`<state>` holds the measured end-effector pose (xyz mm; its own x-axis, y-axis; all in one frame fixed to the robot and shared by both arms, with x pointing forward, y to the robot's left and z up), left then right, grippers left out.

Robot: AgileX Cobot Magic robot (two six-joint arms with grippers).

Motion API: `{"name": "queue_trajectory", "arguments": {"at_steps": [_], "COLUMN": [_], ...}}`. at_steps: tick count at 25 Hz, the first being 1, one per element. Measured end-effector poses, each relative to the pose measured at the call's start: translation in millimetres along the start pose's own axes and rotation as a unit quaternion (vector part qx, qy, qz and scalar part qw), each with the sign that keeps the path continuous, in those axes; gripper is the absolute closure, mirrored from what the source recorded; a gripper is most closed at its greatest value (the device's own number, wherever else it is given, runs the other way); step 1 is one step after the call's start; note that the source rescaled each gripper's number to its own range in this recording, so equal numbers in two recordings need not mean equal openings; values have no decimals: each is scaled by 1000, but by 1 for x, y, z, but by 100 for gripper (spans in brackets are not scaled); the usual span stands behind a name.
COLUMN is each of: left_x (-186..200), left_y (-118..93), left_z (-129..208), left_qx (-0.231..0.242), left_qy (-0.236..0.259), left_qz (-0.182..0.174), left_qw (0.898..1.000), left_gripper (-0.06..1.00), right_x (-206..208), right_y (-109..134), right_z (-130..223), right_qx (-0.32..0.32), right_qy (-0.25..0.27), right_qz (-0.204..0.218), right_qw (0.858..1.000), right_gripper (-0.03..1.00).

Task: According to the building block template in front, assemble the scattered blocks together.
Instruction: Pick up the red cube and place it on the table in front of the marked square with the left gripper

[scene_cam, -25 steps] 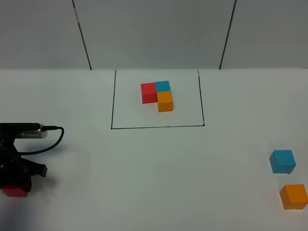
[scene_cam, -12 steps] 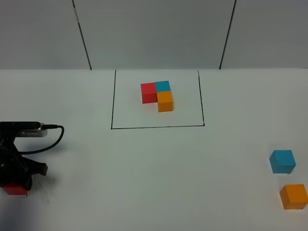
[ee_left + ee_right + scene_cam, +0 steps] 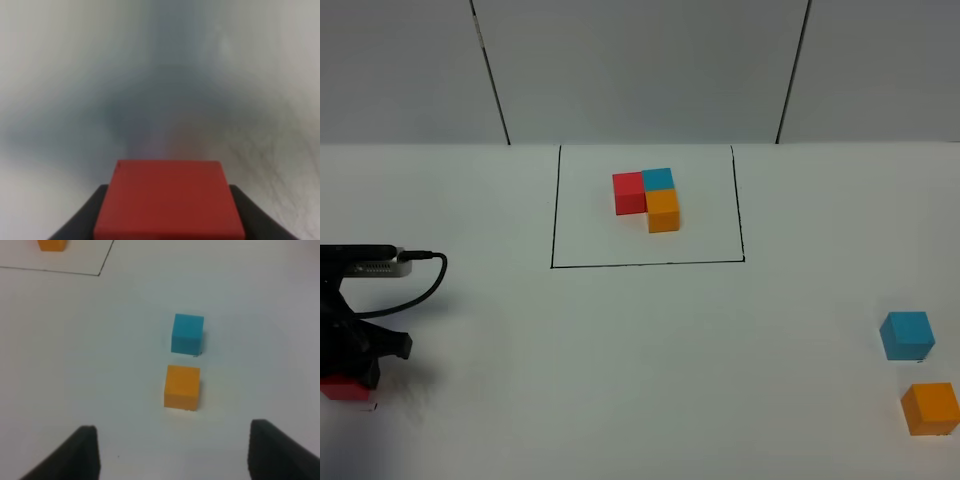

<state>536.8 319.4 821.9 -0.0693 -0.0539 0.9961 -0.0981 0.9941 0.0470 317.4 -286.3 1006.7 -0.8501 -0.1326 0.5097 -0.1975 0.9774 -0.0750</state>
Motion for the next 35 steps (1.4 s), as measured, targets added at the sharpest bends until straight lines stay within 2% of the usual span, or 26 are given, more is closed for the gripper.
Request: {"name": "queue_trajectory", "arguments": {"at_steps": [6, 12, 16, 19, 23, 28, 32, 35], "left_x": [33, 68, 93, 108, 116, 119, 119, 117], "left_y": [4, 9, 6, -3, -20, -35, -37, -39], "left_z": [10, 17, 13, 5, -1, 5, 6, 7], "left_qx": [-24, -61, -114, -169, -246, -357, -398, -438], "left_qy": [-2, 51, 70, 58, 34, 24, 23, 35], "left_qz": [-5, -12, 3, 32, 80, 129, 122, 89], "left_qw": [1000, 997, 991, 983, 965, 925, 909, 894], "left_gripper": [94, 94, 94, 94, 94, 94, 94, 94], "right_x": [0, 0, 0, 0, 0, 0, 0, 0], "right_y": [0, 0, 0, 0, 0, 0, 0, 0], "right_z": [0, 0, 0, 0, 0, 0, 0, 0], "right_qx": [0, 0, 0, 0, 0, 0, 0, 0], "right_qy": [0, 0, 0, 0, 0, 0, 0, 0], "right_qz": [0, 0, 0, 0, 0, 0, 0, 0], "right_qw": [1000, 1000, 1000, 1000, 1000, 1000, 1000, 1000], "right_gripper": [63, 63, 63, 63, 63, 63, 63, 63]}}
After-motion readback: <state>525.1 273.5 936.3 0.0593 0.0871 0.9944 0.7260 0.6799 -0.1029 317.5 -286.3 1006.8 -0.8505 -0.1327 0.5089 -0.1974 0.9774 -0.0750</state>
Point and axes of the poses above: a point on each arm's last joint axis where the gripper is mounted, x pointing back along that axis away from the gripper, y along the wrist's bending axis when the last joint is at zero, z = x × y, the point moved 9 cm from there along -x, pointing out along that axis toward the gripper, and after that the axes turned 5 degrees about x, right-handed, at the moved point
